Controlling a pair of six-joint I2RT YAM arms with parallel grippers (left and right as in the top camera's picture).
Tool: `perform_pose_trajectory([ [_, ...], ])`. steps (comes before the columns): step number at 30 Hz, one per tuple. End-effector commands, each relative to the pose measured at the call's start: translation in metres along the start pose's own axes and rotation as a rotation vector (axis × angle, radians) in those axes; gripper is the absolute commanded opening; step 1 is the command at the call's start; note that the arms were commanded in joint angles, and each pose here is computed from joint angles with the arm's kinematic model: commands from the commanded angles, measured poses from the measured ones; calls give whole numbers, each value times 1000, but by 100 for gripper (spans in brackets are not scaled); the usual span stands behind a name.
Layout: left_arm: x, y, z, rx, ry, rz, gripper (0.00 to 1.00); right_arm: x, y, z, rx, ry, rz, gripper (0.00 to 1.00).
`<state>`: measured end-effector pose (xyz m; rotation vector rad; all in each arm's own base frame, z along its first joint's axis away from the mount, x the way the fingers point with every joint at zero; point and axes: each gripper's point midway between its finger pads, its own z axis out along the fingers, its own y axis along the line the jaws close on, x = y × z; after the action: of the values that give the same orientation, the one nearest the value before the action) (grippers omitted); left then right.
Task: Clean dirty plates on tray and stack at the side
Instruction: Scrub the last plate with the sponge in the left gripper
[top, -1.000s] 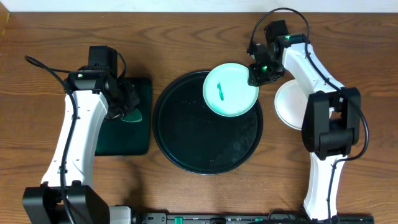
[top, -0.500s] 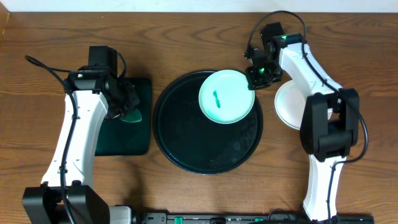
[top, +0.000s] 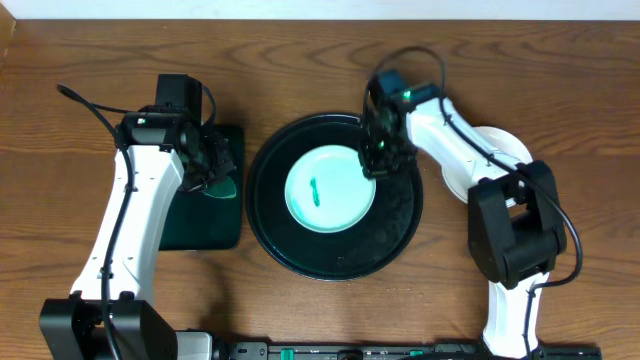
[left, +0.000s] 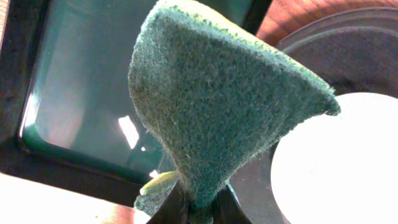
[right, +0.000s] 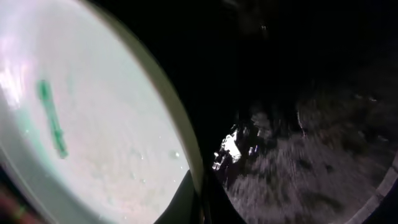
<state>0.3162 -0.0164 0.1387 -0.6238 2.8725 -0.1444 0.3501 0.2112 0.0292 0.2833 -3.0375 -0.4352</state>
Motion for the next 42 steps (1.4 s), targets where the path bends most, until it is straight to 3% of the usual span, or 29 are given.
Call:
perform_pose_trajectory([
  [1, -2, -5, -3, 9, -14, 22, 7, 4, -10, 23, 1, -2, 104, 1],
  [16, 27, -73, 15, 102, -20, 156, 7, -1, -15, 37, -14, -46, 169, 1],
  [23, 63, -120, 58, 172, 127, 260, 7, -1, -15, 37, -16, -46, 168, 1],
  [33, 107, -135, 115, 83, 266, 319, 7, -1, -15, 37, -17, -45, 168, 1],
  [38, 100, -149, 140, 108, 244, 267, 7, 0, -15, 37, -16, -43, 158, 1],
  [42, 66, -175, 145, 196, 87, 271, 7, 0, -15, 37, -15, -42, 158, 1],
])
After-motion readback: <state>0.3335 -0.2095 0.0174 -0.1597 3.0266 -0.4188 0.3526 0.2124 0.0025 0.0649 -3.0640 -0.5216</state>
